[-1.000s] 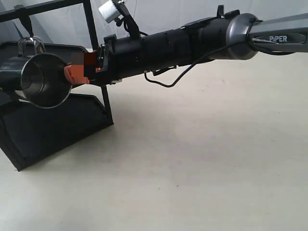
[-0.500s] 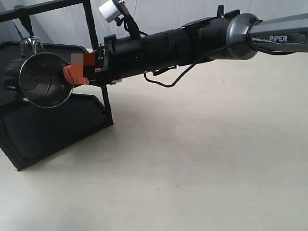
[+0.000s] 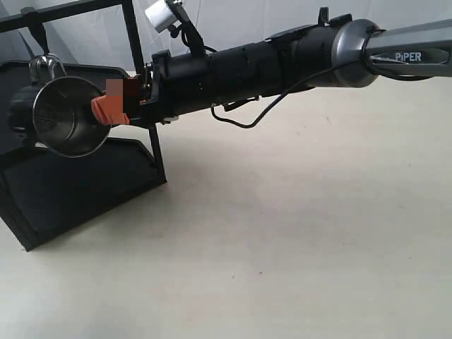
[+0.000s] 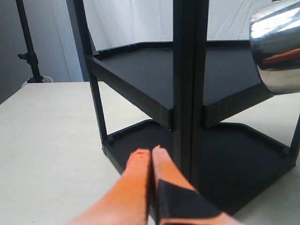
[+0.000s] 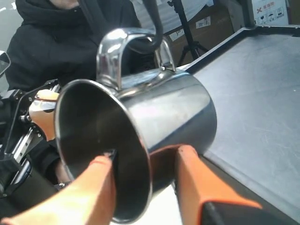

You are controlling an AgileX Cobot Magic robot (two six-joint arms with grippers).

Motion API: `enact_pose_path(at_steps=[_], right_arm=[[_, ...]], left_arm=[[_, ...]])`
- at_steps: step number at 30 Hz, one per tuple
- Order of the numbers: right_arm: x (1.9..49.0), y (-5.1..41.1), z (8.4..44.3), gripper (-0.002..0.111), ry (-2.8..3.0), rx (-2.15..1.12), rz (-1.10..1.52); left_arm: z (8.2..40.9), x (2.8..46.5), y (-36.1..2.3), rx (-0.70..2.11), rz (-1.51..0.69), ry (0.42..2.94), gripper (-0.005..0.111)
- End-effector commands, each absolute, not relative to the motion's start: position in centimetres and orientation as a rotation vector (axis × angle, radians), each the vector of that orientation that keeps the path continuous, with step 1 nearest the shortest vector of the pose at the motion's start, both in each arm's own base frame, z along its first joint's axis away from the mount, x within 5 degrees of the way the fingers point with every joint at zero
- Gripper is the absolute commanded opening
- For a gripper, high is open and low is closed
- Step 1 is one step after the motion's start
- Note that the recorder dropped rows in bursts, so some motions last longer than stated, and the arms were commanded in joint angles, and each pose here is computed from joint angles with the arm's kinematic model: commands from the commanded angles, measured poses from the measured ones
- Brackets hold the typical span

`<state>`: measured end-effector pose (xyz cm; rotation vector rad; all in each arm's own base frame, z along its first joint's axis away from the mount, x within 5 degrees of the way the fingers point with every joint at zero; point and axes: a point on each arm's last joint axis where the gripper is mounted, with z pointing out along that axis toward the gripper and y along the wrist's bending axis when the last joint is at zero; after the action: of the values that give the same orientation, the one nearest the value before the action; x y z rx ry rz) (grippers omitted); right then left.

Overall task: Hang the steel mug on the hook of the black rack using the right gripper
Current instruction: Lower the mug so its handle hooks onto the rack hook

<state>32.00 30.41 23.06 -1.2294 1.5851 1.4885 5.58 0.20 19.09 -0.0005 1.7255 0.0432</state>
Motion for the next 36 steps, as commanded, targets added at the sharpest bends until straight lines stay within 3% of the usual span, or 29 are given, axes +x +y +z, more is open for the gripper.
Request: enact_pose_path(at_steps=[1,15,20,36], right_arm=[[31.9,30.21,23.49,0.04,1.558,-1.24,1.521],[32.18,30.23,23.33,0.04,1.598,-1.211,1.499],[32.25,30.2,23.08,0.05,1.635,-1.213,1.482],[32.25,30.05,23.54,0.05,1.639,-1.228,1.432]], left_arm=[[19.23,5.55,0.2,0.001,0.043,1.714,0.002],[19.23,5.55,0.2,0.001,0.043,1.714,0.002],[19.23,5.55,0.2,0.001,0.043,1.714,0.002],[19.23,5.55,0.2,0.001,0.043,1.714,0.002]])
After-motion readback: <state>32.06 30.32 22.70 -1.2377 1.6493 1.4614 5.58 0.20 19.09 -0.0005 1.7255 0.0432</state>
